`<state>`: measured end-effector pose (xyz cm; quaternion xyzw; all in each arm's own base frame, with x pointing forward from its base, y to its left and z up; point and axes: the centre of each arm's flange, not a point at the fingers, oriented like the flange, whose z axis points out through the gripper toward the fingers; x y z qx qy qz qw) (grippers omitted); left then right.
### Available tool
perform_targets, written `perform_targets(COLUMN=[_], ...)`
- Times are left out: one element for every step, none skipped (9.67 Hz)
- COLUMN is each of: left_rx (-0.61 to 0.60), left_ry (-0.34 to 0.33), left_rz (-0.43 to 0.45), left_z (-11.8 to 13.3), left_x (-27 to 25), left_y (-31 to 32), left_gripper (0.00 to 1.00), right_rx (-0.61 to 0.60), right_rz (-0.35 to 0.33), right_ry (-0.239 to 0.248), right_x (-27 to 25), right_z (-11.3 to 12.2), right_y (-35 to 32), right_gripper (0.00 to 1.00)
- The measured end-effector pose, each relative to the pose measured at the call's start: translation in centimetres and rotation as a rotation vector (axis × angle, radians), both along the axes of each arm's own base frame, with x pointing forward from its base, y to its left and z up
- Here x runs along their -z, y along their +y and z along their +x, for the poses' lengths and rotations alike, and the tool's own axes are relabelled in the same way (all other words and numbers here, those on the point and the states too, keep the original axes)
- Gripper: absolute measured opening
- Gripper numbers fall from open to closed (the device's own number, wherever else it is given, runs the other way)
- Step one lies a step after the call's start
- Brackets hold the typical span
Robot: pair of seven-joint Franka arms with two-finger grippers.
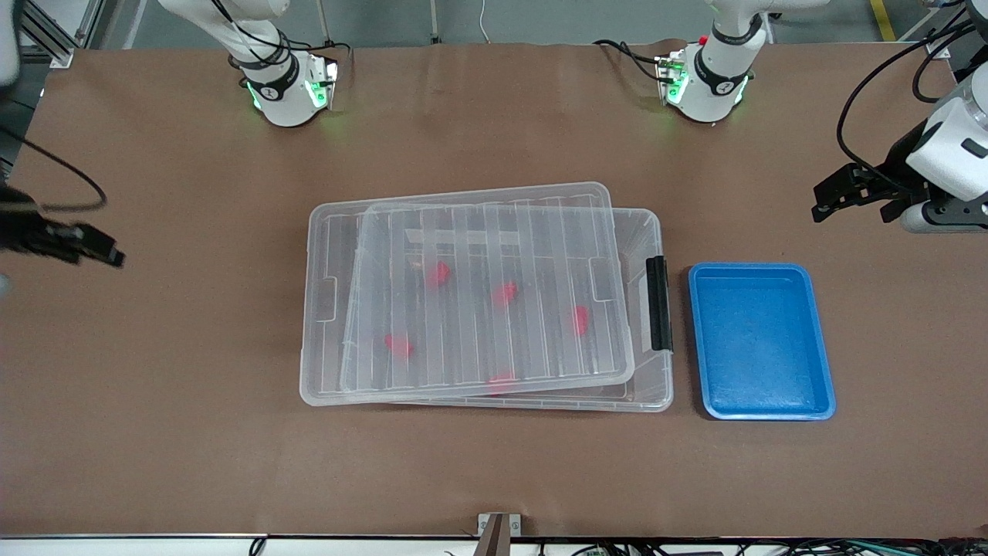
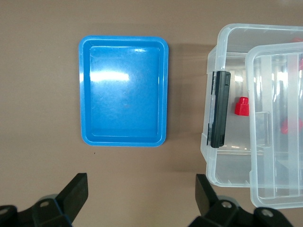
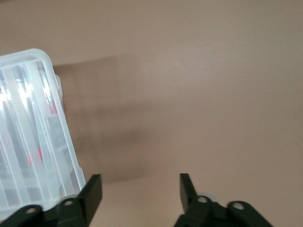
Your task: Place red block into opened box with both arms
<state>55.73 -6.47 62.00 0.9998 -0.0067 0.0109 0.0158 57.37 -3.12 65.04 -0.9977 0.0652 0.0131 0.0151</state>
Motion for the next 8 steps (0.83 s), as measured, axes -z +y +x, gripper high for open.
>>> perform_targets(left_rx=[0.0,0.0,0.0,0.0,0.0,0.0,0.0,0.0], left_ry=[0.0,0.0,0.0,0.0,0.0,0.0,0.0,0.0], left_rz=[0.0,0.0,0.0,0.0,0.0,0.0,0.0,0.0], left_z=[0.0,0.0,0.0,0.0,0.0,0.0,0.0,0.0], left_x=[0.0,0.0,0.0,0.0,0.0,0.0,0.0,0.0], left_y=[0.0,0.0,0.0,0.0,0.0,0.0,0.0,0.0], left_gripper=[1.0,1.0,1.0,1.0,1.0,1.0,1.0,1.0], right_rx=[0.026,0.051,0.07,0.078,0.078,0.074,0.078,0.091], right_rz=[-0.003,-0.004,-0.003,-0.002,-0.002,-0.003,-0.003,-0.002], right_ry=[-0.015,-0.021,-0.014,-0.02,-0.032,-0.031,-0.029,-0.028], right_x=[-1.9,-2.7,-2.6,-1.8,-0.6,0.4,0.9,1.3], right_z=[-2.0,-3.3,-4.3,-5.2,-5.9,-6.4,-6.5,-6.4], right_y=[-1.3,-2.6,-3.6,-3.9,-3.8,-3.8,-4.1,-5.0], right_gripper=[0.94,1.0,1.0,1.0,1.0,1.0,1.0,1.0])
